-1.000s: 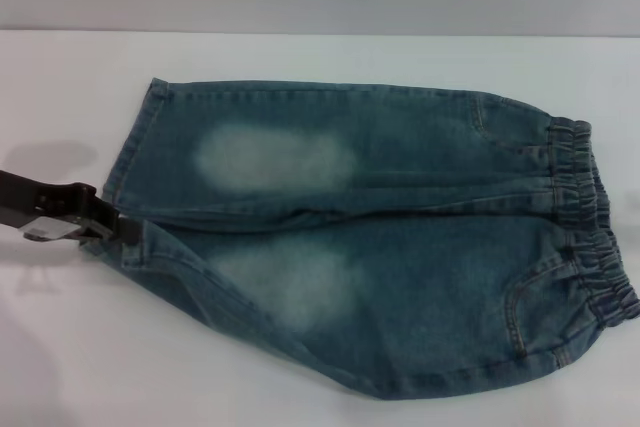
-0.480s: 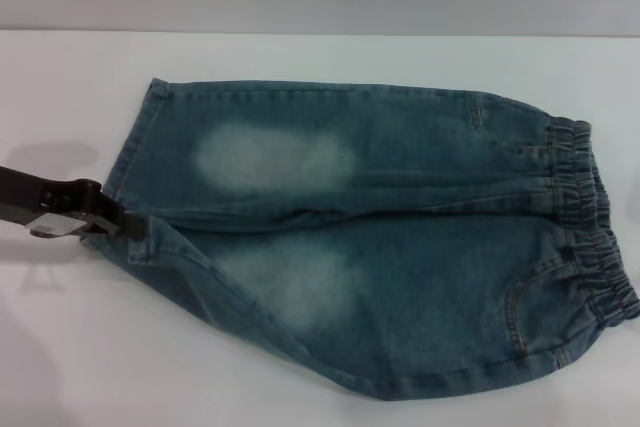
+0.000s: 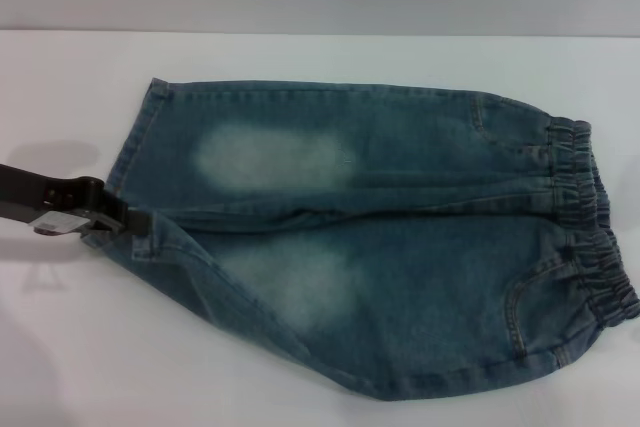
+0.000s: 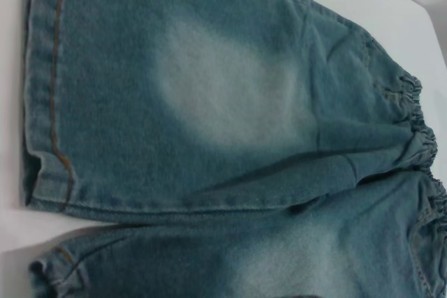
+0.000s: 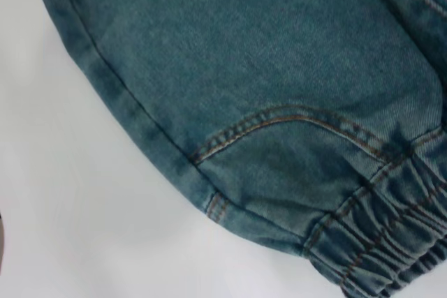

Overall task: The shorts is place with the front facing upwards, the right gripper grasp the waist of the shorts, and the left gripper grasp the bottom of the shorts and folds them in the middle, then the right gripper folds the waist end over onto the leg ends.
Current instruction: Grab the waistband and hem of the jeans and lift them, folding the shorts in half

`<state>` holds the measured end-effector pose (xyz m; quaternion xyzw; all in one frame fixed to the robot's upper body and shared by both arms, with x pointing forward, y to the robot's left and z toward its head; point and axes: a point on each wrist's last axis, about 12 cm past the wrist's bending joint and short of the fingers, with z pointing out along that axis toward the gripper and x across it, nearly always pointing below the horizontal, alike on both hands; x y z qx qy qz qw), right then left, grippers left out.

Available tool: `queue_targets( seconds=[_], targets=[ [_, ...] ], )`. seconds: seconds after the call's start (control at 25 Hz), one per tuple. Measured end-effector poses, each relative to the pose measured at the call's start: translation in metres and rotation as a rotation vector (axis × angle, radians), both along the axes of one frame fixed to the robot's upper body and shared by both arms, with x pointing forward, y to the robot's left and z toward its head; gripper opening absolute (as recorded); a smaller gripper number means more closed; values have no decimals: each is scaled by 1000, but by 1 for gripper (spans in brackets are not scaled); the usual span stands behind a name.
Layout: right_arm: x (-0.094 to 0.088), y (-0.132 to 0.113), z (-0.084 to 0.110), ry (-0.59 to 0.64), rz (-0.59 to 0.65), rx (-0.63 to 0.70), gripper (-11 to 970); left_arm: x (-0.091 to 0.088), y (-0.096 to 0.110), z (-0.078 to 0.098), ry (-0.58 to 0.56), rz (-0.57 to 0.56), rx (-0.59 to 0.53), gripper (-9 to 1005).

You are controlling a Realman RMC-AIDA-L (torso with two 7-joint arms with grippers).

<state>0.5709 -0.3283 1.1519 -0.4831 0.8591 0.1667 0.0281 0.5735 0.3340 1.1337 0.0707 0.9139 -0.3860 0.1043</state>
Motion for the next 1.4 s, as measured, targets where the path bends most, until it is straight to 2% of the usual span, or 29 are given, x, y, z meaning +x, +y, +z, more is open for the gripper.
queue_targets(
  seconds=[0.6,1.4],
  targets=[
    [7,9,-17,8,14,-42,610,2,-3,2,-9,3,-12,18],
    [9,17,-22,1,12,8,609,4,-3,5,-23,-1,-22,17]
  ],
)
